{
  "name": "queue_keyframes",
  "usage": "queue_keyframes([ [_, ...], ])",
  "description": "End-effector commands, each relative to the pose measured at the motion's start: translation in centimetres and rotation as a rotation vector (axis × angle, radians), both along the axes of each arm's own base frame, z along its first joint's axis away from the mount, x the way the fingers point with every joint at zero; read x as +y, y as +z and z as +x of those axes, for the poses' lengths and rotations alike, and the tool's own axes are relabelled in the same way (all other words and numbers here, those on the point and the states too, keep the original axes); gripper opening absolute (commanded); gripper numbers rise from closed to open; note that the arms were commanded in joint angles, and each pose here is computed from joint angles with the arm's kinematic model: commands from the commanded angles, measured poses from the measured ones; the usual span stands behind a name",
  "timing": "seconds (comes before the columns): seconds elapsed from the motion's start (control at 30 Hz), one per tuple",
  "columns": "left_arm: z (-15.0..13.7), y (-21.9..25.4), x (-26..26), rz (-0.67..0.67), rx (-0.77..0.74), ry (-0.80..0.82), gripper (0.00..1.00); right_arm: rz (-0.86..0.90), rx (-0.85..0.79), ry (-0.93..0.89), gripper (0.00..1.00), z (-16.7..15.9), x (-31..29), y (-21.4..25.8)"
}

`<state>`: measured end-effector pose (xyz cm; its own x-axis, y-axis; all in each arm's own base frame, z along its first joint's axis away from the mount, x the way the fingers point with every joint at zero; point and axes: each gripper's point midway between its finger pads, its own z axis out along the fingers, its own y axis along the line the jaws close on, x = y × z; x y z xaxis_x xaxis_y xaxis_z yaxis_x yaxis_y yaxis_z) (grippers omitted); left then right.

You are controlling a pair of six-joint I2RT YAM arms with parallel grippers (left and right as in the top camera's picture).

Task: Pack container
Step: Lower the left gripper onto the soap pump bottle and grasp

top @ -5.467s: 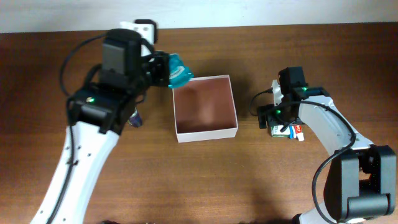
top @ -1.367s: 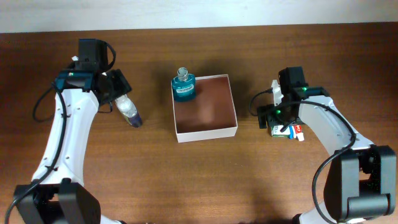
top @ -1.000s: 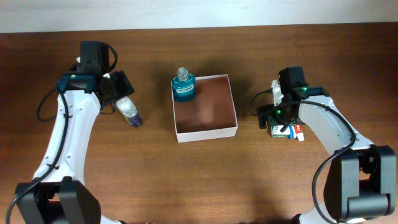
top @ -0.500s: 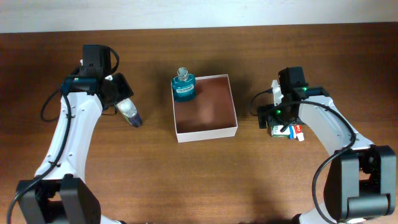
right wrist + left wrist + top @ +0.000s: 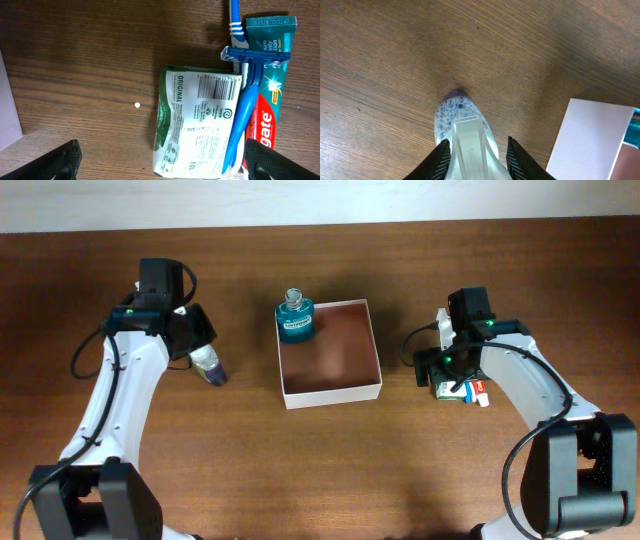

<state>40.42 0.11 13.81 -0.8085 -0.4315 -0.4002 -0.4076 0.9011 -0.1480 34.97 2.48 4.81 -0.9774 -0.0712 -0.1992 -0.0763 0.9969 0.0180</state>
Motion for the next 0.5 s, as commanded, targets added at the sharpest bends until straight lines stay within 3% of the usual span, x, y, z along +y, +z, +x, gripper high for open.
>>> queue_keyframes([
  [0.0, 0.4, -0.4, -1.1, 0.009, -0.004, -0.066, 0.34, 0.002, -0.016, 0.008, 0.99, 0.5, 0.2, 0.4],
  [0.2, 1.1, 1.4, -1.3, 0.034, -0.053, -0.124, 0.34, 0.002, -0.015, 0.008, 0.99, 0.5, 0.2, 0.4],
  [0.47, 0.1, 9.7, -2.3, 0.035, -0.248, -0.145, 0.34, 0.002, -0.015, 0.008, 0.99, 0.5, 0.2, 0.4],
])
